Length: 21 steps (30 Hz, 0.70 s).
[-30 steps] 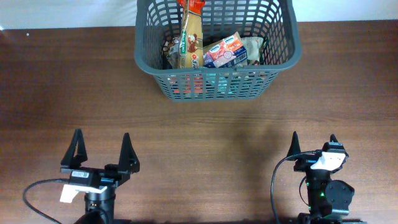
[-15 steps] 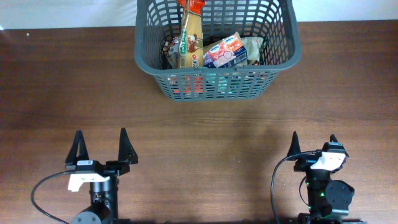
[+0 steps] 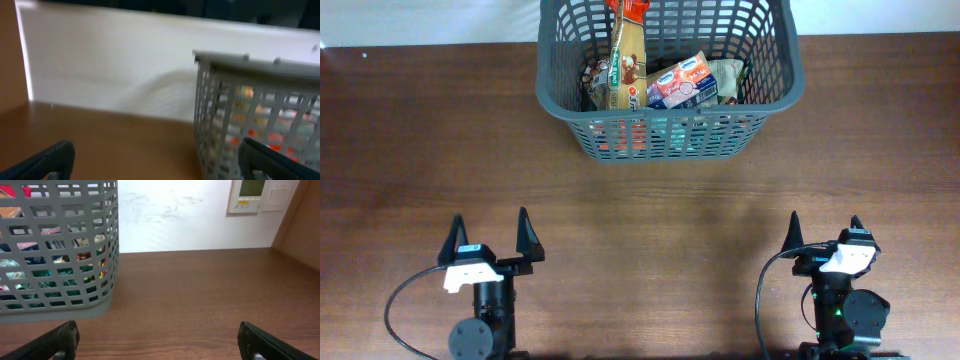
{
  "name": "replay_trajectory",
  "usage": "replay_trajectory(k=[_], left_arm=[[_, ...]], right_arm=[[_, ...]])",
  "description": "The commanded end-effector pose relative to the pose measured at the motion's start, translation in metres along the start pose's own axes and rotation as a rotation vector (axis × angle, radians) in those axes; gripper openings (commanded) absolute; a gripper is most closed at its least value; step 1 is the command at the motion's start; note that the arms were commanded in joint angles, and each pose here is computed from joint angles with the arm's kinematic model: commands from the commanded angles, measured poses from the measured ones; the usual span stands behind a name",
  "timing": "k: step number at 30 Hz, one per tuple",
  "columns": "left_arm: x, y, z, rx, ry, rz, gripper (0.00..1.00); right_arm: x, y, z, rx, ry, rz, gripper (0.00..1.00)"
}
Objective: Pack container
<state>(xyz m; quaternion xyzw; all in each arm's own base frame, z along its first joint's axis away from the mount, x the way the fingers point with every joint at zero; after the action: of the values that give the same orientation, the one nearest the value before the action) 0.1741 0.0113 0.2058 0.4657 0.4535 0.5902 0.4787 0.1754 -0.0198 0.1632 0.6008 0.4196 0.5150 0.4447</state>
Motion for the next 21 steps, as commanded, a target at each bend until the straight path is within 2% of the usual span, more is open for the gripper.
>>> replay_trajectory(k=[1, 10, 21], left_arm=[[0.0, -0.015, -0.001, 0.069, 0.005, 0.003, 0.99], [-0.003, -0.043, -0.005, 0.23, -0.016, 0.013, 0.99], [-0.004, -0.043, -0.005, 0.23, -0.018, 0.013, 0.99]], right_arm=[[0.0, -0.002, 0.0, 0.003, -0.001, 0.0, 0.99], [0.0, -0.002, 0.0, 0.003, -0.001, 0.0, 0.99], [0.0, -0.002, 0.0, 0.003, -0.001, 0.0, 0.99]])
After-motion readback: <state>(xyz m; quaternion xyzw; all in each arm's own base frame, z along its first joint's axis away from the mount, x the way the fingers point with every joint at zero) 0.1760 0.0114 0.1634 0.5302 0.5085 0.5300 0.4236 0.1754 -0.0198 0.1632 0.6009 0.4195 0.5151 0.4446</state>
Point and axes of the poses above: each gripper's point midway between its finger pads, its own z axis out along the fingers, its own x axis along the line the jaws close on, y = z × x, the point moved 7 cm from there along -z, back along the fingers, and after that the axes turned 14 degrees about z, right-handed, at the moved point
